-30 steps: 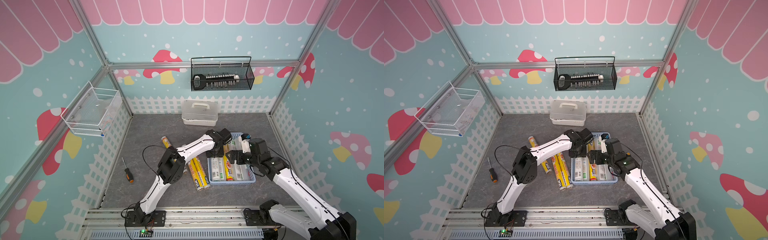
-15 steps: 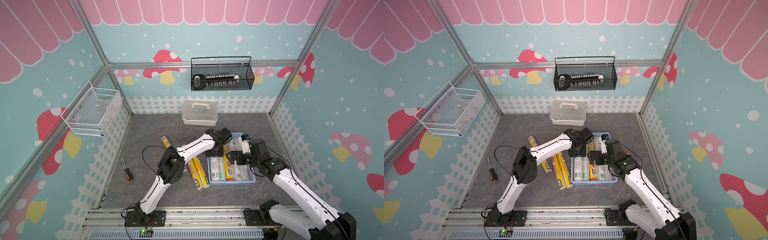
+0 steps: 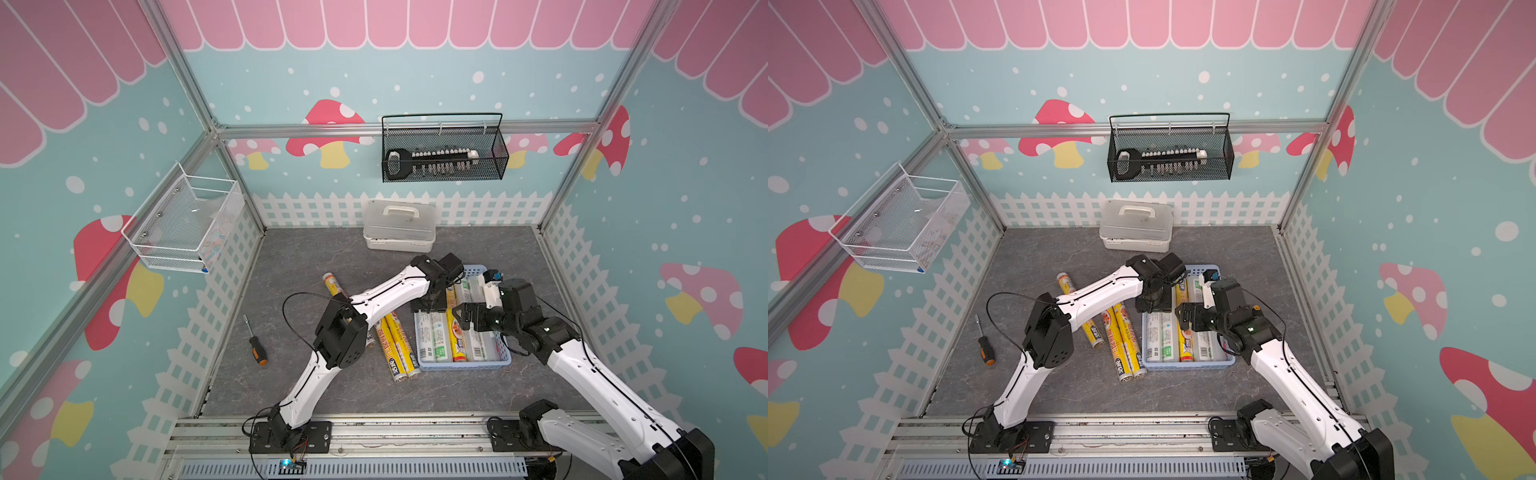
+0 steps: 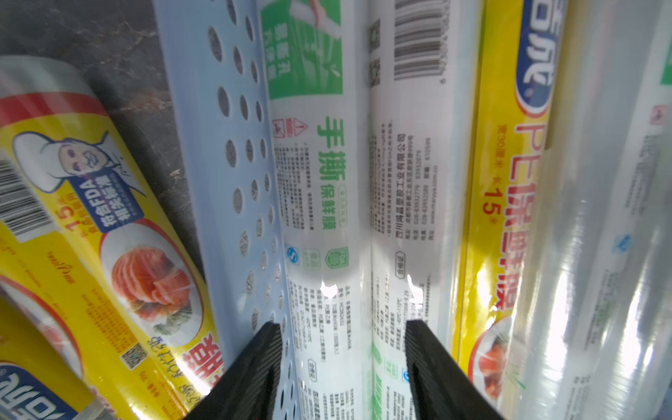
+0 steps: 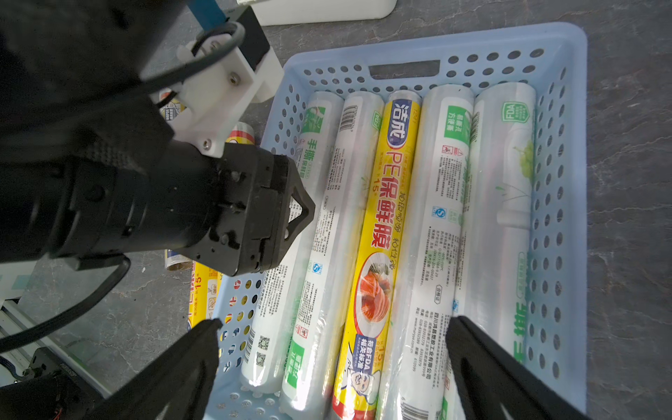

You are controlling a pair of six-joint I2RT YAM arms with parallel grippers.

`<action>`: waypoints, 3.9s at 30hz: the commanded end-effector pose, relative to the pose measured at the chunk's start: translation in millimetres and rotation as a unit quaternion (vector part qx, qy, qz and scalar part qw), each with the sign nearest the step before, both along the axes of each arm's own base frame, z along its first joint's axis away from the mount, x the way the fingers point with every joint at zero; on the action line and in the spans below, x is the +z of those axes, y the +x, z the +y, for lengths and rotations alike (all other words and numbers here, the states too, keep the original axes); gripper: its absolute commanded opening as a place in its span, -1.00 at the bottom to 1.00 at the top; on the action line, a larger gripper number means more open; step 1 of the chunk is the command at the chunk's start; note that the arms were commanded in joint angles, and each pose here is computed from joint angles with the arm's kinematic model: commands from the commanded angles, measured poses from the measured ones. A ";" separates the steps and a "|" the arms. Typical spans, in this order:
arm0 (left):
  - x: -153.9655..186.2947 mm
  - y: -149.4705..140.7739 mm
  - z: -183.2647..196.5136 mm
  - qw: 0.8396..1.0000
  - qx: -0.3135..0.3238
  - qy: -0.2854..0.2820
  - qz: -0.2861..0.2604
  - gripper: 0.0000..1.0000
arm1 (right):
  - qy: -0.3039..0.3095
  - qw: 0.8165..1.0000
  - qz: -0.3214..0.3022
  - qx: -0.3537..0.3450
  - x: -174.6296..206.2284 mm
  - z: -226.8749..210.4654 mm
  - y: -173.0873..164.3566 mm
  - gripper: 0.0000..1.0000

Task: Put the plastic wrap into the basket
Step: Place the plastic wrap in the basket, then pick up the plastic wrap from the center of the board, then place the plastic wrap in the basket.

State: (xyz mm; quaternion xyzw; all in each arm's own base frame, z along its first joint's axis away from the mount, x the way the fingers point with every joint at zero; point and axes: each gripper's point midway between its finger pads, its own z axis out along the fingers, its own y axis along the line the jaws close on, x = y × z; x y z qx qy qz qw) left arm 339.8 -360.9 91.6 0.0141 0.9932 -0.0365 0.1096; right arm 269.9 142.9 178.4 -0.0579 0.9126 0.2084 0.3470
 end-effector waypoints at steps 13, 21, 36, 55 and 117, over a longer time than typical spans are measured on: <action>117.7 22.6 62.7 0.975 0.045 -0.045 -0.211 0.12 | 0.101 0.991 -0.064 0.066 48.8 36.0 6.7 0.99; 115.3 21.7 142.4 0.956 0.143 -0.101 -0.236 0.23 | 0.108 0.988 -0.053 0.102 54.2 60.7 12.7 0.99; 51.8 -2.5 275.6 0.929 0.301 -0.098 -0.192 0.98 | -0.005 0.966 0.015 0.258 16.5 189.5 16.3 0.99; -36.5 28.6 261.3 0.952 0.284 -0.119 -0.008 0.46 | -0.015 0.948 0.098 0.303 -24.6 244.3 17.3 0.99; 94.1 -2.7 -54.4 0.952 -0.041 -0.297 -0.059 -0.70 | 0.020 0.999 0.021 -0.032 8.2 -14.2 3.0 0.99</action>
